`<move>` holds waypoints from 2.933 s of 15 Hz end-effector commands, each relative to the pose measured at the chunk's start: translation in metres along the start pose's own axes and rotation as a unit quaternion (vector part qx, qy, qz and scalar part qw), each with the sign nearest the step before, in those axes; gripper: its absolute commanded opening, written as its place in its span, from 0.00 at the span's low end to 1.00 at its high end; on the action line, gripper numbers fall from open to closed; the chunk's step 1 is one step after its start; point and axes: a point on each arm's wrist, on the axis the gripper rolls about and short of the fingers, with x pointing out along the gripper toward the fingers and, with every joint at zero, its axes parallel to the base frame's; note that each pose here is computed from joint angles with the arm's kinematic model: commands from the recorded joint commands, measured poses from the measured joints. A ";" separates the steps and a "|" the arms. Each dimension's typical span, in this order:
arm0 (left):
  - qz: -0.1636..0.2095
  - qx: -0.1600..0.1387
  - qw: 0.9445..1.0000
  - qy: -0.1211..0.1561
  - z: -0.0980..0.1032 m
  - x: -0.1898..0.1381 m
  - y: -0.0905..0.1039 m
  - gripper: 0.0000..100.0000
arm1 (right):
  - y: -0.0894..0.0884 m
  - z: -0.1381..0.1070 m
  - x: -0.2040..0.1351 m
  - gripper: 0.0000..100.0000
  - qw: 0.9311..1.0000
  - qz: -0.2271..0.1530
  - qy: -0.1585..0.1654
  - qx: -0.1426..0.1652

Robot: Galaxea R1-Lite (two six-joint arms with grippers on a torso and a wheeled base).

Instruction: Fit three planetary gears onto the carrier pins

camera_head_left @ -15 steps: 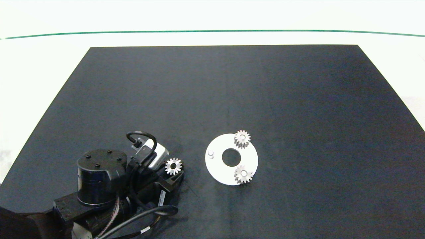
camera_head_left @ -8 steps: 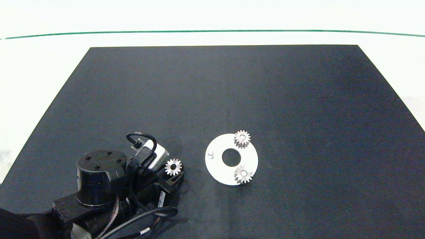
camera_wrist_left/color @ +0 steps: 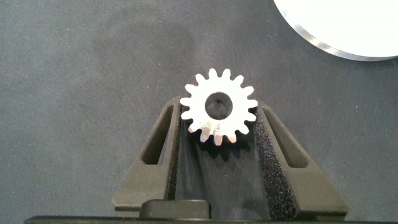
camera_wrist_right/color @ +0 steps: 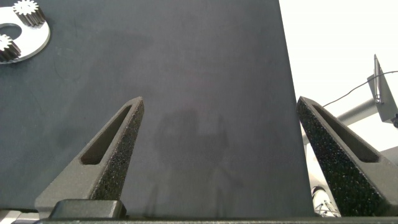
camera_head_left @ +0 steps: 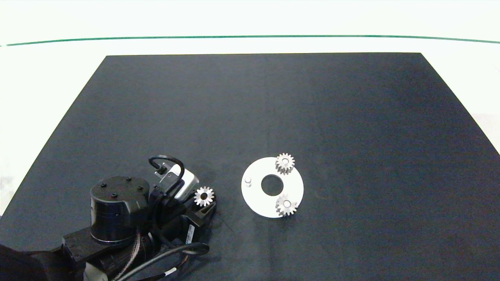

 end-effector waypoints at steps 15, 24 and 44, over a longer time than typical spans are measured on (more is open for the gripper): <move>-0.005 0.011 0.999 -0.045 0.055 -0.022 -0.016 0.00 | 0.002 -0.008 0.002 1.00 1.000 0.006 0.008 -0.012; -0.037 0.036 0.998 -0.039 0.071 -0.018 -0.055 0.00 | 0.002 -0.008 0.001 1.00 1.000 0.008 0.004 -0.011; -0.008 0.032 0.999 -0.023 0.077 0.028 -0.053 0.00 | 0.001 -0.009 -0.001 1.00 1.000 0.008 -0.003 -0.013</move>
